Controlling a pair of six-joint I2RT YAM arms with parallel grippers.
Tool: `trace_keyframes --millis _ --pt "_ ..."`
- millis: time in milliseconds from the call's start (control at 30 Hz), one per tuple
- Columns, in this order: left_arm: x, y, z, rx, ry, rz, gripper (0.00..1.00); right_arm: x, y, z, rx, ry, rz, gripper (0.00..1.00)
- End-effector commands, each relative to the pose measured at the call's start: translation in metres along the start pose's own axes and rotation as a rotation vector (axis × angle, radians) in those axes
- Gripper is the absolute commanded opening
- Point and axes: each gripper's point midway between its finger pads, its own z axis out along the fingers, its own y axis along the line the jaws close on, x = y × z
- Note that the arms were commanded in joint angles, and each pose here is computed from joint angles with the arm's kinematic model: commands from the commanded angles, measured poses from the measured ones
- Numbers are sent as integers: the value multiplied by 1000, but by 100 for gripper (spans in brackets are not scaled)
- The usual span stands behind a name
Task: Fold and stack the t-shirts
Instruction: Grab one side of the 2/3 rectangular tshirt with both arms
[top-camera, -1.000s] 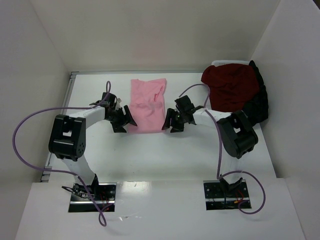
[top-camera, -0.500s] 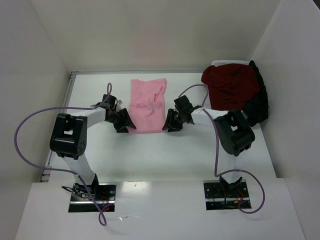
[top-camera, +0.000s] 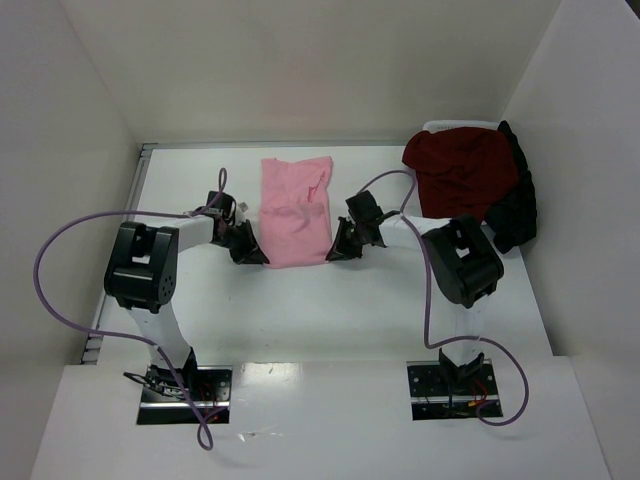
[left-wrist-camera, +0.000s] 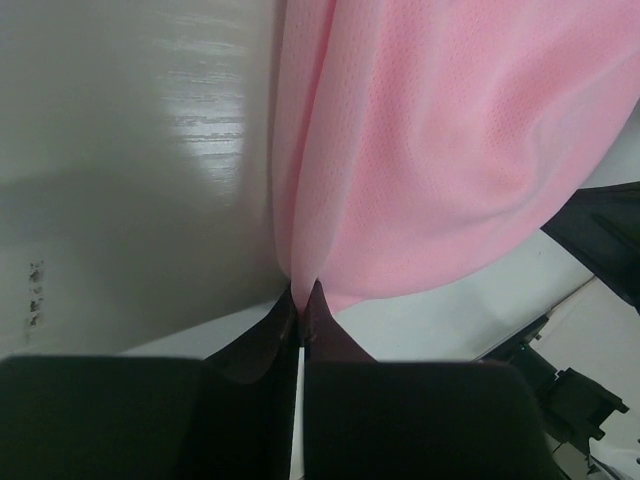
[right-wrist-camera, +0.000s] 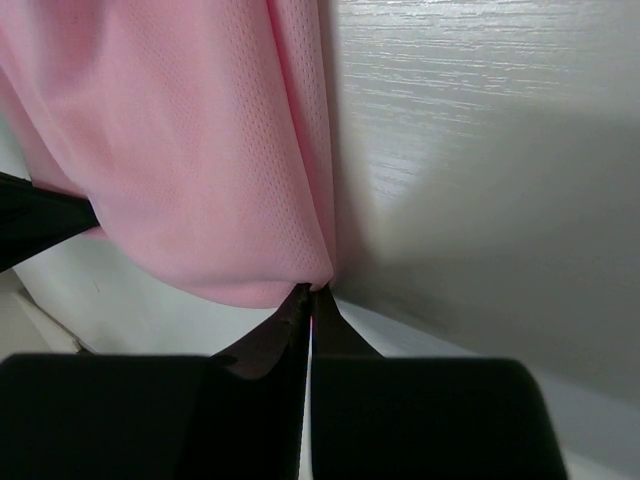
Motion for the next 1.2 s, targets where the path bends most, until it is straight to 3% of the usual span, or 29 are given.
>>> trace_keyframes --millis 0,400,733,933,1167 --pt "10 11 7 -29 36 6 0 -2 0 -5 14 -46 -1 0" --pt "64 -14 -14 -90 67 73 0 31 -22 -48 43 -67 -21 0" --pt "109 -36 -54 -100 70 90 0 59 4 -102 -44 -86 -73 0" --pt "116 -59 -88 -31 15 104 0 63 13 -141 -87 -152 -71 0" --pt "105 -88 -123 18 -69 143 0 36 58 -185 -204 -274 -93 0"
